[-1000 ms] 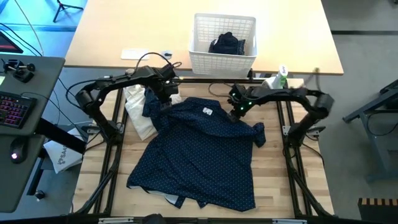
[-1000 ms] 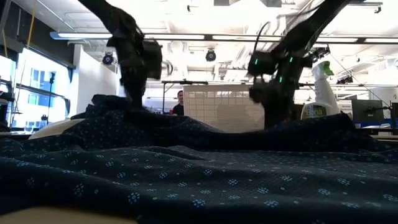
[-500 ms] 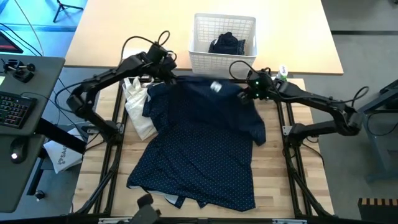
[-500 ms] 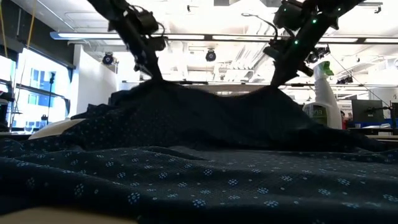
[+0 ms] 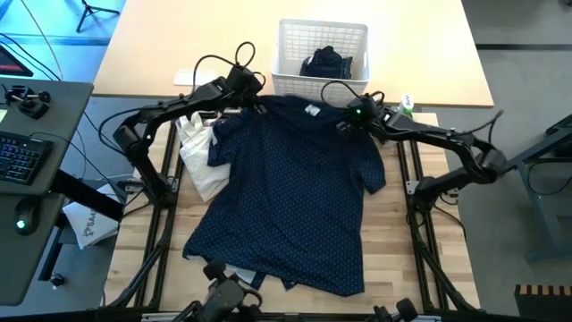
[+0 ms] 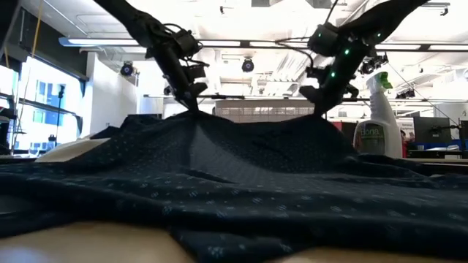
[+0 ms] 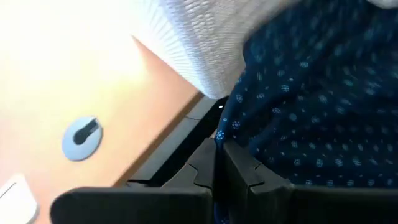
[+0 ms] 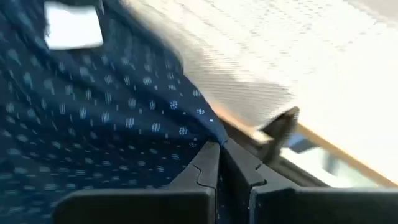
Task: Fold Laundry from Bin
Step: Fold the blue polo shirt
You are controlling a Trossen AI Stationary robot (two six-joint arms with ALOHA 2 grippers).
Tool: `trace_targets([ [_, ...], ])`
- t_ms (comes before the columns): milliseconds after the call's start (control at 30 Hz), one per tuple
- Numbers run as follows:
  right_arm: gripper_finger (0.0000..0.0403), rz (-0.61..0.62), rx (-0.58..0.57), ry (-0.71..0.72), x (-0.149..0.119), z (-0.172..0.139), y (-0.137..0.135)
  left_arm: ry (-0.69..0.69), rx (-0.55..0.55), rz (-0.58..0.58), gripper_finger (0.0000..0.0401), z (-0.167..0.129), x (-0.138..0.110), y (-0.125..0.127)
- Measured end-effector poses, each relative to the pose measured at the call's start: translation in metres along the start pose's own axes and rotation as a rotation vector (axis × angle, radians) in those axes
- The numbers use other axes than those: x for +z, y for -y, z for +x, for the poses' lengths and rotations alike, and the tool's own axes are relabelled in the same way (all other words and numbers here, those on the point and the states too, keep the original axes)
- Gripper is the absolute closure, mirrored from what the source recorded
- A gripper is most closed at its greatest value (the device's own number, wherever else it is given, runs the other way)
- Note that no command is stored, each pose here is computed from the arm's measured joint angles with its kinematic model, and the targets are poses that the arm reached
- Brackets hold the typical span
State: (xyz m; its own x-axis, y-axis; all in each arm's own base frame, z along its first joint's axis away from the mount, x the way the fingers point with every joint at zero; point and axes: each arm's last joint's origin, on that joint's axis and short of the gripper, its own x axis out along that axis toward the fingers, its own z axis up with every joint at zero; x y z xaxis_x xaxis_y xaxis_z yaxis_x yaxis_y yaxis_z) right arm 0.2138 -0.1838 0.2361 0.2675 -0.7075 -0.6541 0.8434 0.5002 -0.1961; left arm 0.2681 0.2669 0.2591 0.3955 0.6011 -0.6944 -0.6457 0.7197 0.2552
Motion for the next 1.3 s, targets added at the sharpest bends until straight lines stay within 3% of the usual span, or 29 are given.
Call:
trace_targets([
  [167, 0.0369, 0.003, -0.079, -0.014, -0.002, 0.009, 0.004, -0.011, -0.014, -0.048, 0.0384, 0.009, -0.004, -0.005],
  [367, 0.0274, 0.147, -0.057, 0.019, 0.002, -0.004, 0.010, -0.040, -0.018, -0.138, 0.0324, 0.010, -0.009, -0.015],
  [433, 0.0249, 0.195, 0.053, 0.017, 0.004, -0.014, 0.011, -0.034, -0.017, -0.152, 0.0304, 0.003, -0.008, -0.020],
  [600, 0.0224, 0.241, 0.575, -0.114, -0.001, -0.036, -0.004, 0.001, -0.058, -0.116, 0.0279, -0.025, 0.008, -0.029],
  [700, 0.0237, 0.155, 0.779, -0.252, -0.014, -0.050, -0.030, 0.040, -0.142, -0.079, 0.0278, -0.044, 0.017, -0.023],
  [867, 0.0298, 0.109, 0.893, -0.439, -0.064, -0.071, -0.084, 0.029, -0.294, -0.002, 0.0282, -0.084, 0.018, -0.001],
  [967, 0.0342, 0.142, 0.957, -0.521, -0.100, -0.084, -0.110, -0.025, -0.366, 0.069, 0.0293, -0.114, 0.011, 0.021],
  [1100, 0.0394, 0.214, 0.936, -0.546, -0.145, -0.100, -0.130, -0.133, -0.467, 0.109, 0.0311, -0.146, -0.002, 0.056],
  [1300, 0.0397, 0.288, 0.872, -0.607, -0.205, -0.127, -0.137, -0.334, -0.565, 0.055, 0.0325, -0.166, -0.042, 0.117],
])
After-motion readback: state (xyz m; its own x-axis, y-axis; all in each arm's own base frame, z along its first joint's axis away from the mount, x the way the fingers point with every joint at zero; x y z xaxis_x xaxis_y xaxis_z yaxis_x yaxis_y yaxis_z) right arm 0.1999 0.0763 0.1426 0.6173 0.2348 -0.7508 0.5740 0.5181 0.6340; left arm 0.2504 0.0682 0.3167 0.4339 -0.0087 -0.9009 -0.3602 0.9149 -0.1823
